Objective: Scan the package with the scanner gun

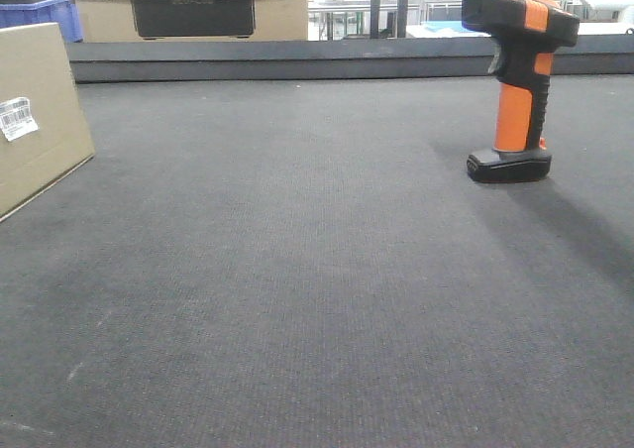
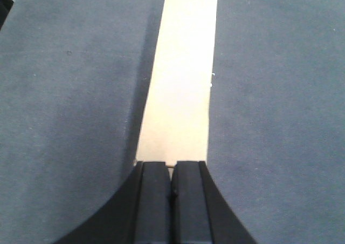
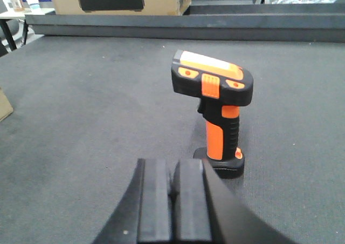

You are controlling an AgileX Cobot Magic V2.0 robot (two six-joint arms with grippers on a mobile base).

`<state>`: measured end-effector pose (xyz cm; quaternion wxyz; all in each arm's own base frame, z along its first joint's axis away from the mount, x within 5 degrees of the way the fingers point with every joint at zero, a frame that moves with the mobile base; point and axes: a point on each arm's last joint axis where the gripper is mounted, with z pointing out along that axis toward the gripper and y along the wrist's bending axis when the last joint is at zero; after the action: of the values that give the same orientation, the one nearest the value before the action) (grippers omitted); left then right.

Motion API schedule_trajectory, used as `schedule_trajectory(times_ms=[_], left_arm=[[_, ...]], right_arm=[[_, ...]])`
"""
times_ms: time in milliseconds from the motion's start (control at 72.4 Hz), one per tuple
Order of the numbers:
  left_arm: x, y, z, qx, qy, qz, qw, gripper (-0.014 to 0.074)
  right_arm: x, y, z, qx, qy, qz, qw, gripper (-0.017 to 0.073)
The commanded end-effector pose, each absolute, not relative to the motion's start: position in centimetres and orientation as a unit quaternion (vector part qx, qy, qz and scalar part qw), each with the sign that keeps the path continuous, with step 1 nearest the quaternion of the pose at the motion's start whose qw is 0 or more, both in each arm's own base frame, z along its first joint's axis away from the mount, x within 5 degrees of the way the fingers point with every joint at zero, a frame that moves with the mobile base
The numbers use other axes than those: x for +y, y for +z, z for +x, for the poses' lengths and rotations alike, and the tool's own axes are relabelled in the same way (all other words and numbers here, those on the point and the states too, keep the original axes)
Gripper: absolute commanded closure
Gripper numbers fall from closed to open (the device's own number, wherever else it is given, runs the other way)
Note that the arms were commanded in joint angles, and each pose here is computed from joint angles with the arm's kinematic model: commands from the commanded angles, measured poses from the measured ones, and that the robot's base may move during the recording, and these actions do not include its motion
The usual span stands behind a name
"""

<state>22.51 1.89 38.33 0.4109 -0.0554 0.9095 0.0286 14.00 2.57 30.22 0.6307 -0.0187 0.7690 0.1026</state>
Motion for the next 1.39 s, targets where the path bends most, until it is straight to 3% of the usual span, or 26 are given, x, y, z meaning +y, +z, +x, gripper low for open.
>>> schedule_trajectory(times_ms=[0,166,442,925,1381], left_arm=[[1.4,38.6,22.5,0.902,-0.003,-0.066,0.427,0.0705],[0.8,38.7,22.6,0.869,-0.055,-0.086,0.485,0.0705],[0.8,36.3,18.5,0.788,-0.056,-0.094,0.606,0.0705],[0.5,30.4,9.7,0.698,-0.055,-0.094,0.708,0.0705],[0.3,31.1,6.2,0.638,-0.044,-0.073,0.765,0.0705]], right_arm=[[2.5,30.4,13.8,0.764,0.106,-0.013,0.636,0.0727],[1.5,30.2,13.9,0.766,0.089,0.024,0.636,0.0722],[-1.9,29.8,13.5,0.755,0.01,0.117,0.645,0.0722],[-0.8,27.0,6.9,0.72,-0.006,0.088,0.688,0.0722],[-0.3,27.2,3.7,0.682,-0.019,0.068,0.728,0.0722]])
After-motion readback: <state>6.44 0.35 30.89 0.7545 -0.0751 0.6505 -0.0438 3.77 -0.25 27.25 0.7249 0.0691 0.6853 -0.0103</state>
